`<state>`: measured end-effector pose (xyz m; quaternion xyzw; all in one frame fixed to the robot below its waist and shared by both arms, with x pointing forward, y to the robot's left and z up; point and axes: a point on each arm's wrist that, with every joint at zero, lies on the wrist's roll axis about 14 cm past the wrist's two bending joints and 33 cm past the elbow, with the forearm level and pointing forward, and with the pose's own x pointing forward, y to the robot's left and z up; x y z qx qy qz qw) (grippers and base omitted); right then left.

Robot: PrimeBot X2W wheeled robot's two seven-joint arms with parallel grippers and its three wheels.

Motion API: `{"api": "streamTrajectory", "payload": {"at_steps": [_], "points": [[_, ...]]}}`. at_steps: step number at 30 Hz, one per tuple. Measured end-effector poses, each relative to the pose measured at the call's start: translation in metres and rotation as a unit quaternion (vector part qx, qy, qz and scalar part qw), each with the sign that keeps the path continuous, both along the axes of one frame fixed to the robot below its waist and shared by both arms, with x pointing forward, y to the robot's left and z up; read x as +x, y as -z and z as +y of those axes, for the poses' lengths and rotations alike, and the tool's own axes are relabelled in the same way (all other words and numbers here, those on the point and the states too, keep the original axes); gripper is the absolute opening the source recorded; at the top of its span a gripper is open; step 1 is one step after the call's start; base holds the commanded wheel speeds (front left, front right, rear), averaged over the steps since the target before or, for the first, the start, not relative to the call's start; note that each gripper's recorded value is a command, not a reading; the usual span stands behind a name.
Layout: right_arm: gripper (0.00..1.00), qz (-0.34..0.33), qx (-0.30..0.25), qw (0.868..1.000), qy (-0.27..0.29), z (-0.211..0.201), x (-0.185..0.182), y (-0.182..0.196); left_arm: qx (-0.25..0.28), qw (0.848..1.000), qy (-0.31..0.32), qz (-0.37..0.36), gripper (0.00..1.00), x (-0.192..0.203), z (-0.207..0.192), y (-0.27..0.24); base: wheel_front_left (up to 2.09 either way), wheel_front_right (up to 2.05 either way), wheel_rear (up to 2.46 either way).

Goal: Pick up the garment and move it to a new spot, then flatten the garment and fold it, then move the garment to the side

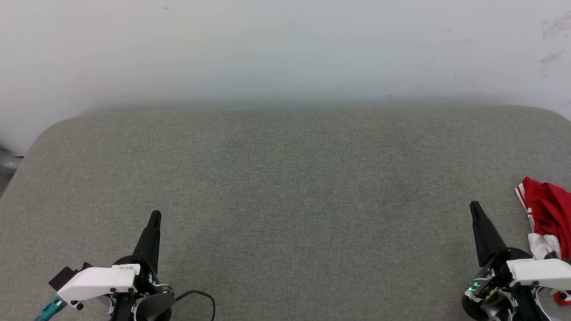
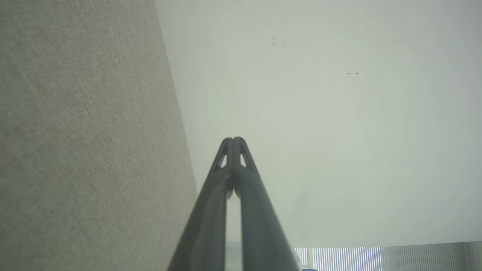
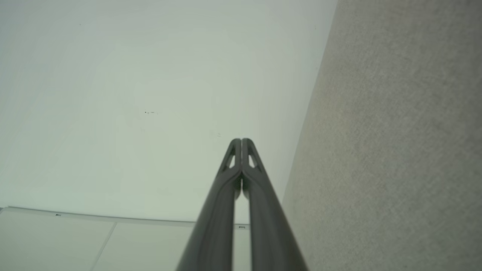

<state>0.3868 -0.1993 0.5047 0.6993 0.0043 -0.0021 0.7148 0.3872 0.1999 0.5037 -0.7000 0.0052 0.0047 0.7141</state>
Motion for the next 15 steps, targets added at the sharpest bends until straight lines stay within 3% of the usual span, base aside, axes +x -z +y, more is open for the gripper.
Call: {"api": "streamTrajectory", "payload": {"at_steps": [15], "points": [[0.00,0.001,0.013,1.000,0.003,-0.0013,0.0007,0.0007,-0.012,1.000,-0.001,-0.003,0.00,0.0007,0.0009,-0.0012,0.00,0.00,0.00]]}}
